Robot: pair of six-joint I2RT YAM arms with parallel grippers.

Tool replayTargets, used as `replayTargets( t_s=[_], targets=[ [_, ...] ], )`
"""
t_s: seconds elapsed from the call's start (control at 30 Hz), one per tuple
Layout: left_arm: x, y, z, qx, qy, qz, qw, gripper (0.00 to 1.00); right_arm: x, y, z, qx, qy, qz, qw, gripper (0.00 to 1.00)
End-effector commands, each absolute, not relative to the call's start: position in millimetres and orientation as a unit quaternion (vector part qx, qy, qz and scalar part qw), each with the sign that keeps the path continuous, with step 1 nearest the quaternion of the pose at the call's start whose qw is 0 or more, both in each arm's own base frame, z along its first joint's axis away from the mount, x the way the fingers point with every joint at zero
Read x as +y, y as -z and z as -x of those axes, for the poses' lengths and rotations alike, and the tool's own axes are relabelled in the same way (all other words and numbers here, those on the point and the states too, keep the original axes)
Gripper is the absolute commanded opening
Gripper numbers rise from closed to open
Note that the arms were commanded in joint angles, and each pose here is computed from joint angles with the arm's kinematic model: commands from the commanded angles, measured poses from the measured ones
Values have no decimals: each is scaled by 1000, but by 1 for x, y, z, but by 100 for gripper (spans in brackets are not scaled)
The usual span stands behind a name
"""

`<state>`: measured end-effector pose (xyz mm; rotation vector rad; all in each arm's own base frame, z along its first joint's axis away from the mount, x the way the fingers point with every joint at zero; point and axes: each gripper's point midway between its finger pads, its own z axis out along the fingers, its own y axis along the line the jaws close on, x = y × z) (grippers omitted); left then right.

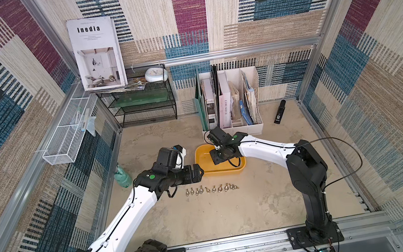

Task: Take out the wing nut from the storage box
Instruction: Pick up the wing nut from the storage box.

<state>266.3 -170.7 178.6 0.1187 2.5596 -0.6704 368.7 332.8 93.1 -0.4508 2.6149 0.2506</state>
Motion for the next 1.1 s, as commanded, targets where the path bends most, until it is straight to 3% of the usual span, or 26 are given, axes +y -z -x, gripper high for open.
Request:
replayTargets(
  t_s=[0.0, 0.77, 1.07],
  targets=[
    [-169, -180, -265, 936, 247, -42, 248, 99, 334, -87, -370, 959, -87, 146, 226, 54],
    [-172, -180, -255, 931, 264, -53, 247, 99, 337, -44, -398, 970, -65, 113, 204, 42],
    [-171, -178, -255, 932, 262, -51, 245, 99, 332, -38, -395, 973, -61, 116, 191, 33]
  ],
)
